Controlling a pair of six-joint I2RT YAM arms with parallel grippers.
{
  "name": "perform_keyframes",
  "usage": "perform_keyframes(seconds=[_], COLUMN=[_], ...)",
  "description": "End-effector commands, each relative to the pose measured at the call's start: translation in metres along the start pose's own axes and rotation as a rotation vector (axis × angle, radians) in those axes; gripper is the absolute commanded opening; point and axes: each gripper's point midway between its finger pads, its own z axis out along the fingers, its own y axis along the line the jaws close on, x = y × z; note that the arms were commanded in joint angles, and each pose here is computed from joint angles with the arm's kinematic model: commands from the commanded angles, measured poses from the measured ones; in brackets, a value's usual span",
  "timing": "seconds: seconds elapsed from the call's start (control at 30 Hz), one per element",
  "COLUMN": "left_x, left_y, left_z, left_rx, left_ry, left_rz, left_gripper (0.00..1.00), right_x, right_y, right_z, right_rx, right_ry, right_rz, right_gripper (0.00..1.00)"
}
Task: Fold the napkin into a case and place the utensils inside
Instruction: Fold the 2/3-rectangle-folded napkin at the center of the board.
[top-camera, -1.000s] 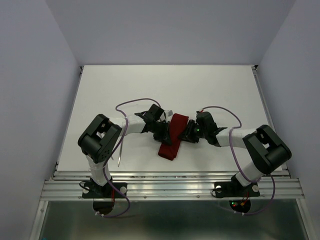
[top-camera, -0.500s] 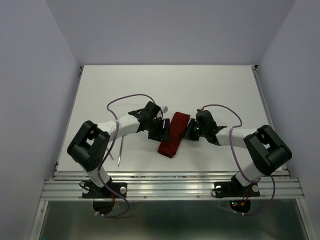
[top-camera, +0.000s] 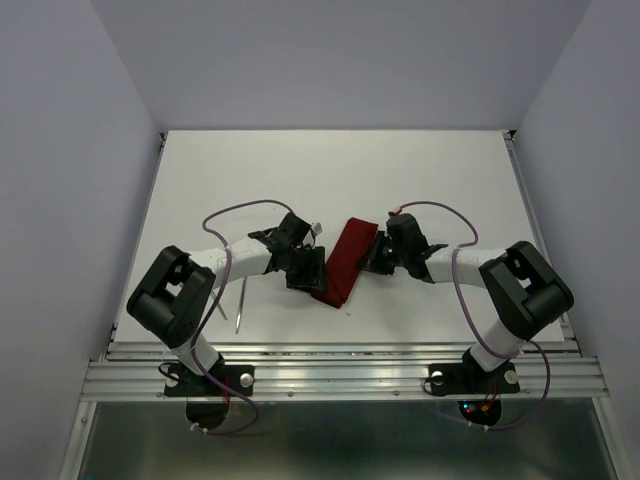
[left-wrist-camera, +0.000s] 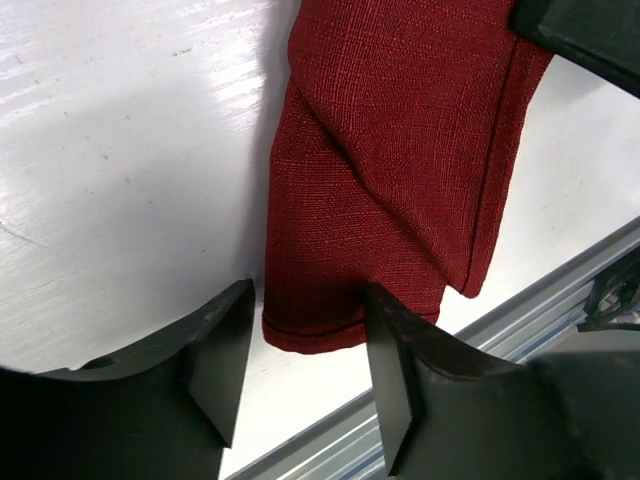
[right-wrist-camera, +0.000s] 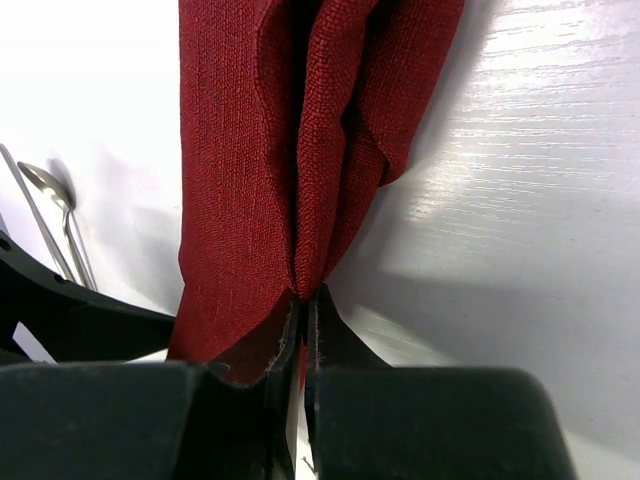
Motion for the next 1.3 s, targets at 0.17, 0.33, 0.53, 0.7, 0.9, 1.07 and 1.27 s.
perform_keyframes(seconds=[0.17,0.33,0.53,0.7,0.9,1.07,1.27], left_x=[0.003,-0.002,-0.005,-0.002,-0.003,-0.009,-0.024], left_y=[-0.006,-0.019,-0.026,-0.025,-0.028,-0.026,-0.017], left_z=[0.009,0.015,0.017,0.019,0.019,0.015,0.000], left_rx=[0.061,0.123,0.156,0.152,0.155,0.124,0.023], left_ry=[0.003,0.008,0.013,0.022,0.017,-0.006,-0.050], left_rz=[-0.012,-0.016,-0.024,-0.035,-0.040,-0.024,0.030], left_gripper=[0.33,0.15,0.10,0.10,0.14,0.37,0.66], right_x=[-0.017,-0.017,-0.006,0.015,0.029,0.025,0.022], right_y=[0.010,0.011,0.006,0.007,0.003,0.007,0.010], right_z=[0.003,0.000,-0.011,-0.019,-0.022,-0.026,-0.025], right_rx=[-0.019,-0.013,-0.005,-0.068,-0.093,-0.103,-0.106], right_ry=[-0.037,-0.030,0.001,0.060,0.096,0.076,0.069], right_rz=[-0.040,-0.052,-0.050,-0.025,0.008,0.011,0.014], right_gripper=[0.01,0.23,0.66,0.54,0.34,0.16,0.12])
